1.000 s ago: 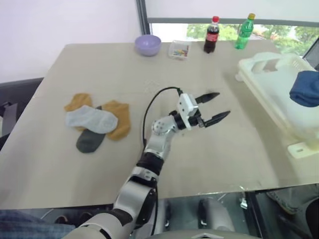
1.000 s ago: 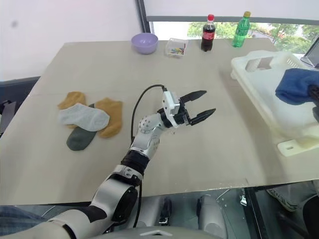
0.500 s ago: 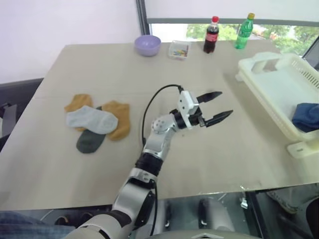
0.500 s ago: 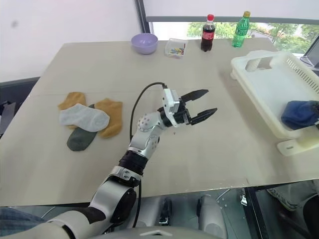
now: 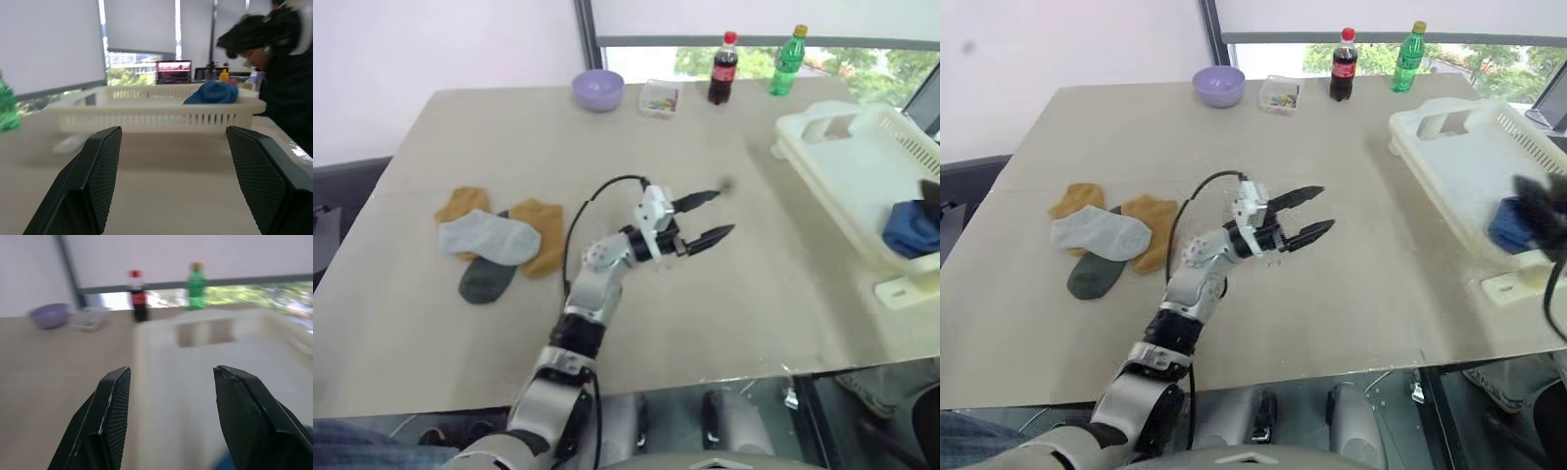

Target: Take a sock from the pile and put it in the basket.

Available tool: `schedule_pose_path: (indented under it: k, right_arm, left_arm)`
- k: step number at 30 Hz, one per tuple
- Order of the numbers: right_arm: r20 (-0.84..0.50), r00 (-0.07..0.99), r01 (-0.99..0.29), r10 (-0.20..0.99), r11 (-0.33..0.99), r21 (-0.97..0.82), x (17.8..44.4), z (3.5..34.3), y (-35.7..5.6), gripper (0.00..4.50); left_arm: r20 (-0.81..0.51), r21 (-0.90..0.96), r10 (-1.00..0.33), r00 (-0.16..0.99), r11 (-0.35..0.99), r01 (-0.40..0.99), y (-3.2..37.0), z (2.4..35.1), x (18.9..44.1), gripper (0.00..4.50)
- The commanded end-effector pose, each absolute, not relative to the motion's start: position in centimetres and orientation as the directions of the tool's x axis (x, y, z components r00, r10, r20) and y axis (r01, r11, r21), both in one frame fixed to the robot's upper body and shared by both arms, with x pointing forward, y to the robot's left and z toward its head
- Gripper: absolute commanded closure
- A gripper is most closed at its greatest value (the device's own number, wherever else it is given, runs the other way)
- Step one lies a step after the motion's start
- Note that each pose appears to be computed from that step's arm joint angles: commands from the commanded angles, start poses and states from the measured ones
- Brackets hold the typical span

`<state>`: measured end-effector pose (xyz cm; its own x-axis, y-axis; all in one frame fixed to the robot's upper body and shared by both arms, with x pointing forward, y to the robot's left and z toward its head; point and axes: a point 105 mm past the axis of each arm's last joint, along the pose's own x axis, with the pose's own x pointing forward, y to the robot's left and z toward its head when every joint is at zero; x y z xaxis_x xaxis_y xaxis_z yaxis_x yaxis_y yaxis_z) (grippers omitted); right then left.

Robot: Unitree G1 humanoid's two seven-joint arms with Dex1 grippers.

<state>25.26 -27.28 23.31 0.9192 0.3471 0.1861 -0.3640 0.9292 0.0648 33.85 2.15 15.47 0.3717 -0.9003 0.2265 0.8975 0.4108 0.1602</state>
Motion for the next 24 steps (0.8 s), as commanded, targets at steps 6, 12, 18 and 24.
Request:
schedule_pose_path:
  k: [6,12,18,24]
  right_arm:
    - [0.090,0.733,-0.680,0.674,0.729,0.077,21.2,15.6,-19.1,1.75]
    - [-0.090,0.708,-0.702,0.701,0.712,0.018,19.2,10.1,-20.5,1.75]
    - [-0.082,0.740,-0.672,0.668,0.740,-0.026,18.7,8.9,-23.1,1.75]
    - [-0.040,0.779,-0.627,0.626,0.777,-0.054,18.9,9.4,-24.9,1.75]
  left_arm:
    - [0.116,0.151,-0.812,0.571,0.583,0.798,8.2,13.2,32.6,0.83]
    - [-0.033,0.134,-0.760,0.649,0.640,0.756,12.0,8.7,29.2,0.83]
    - [-0.117,0.144,-0.697,0.708,0.693,0.706,15.0,7.0,27.4,0.83]
    - [-0.162,0.150,-0.661,0.733,0.717,0.680,17.2,6.4,25.5,0.83]
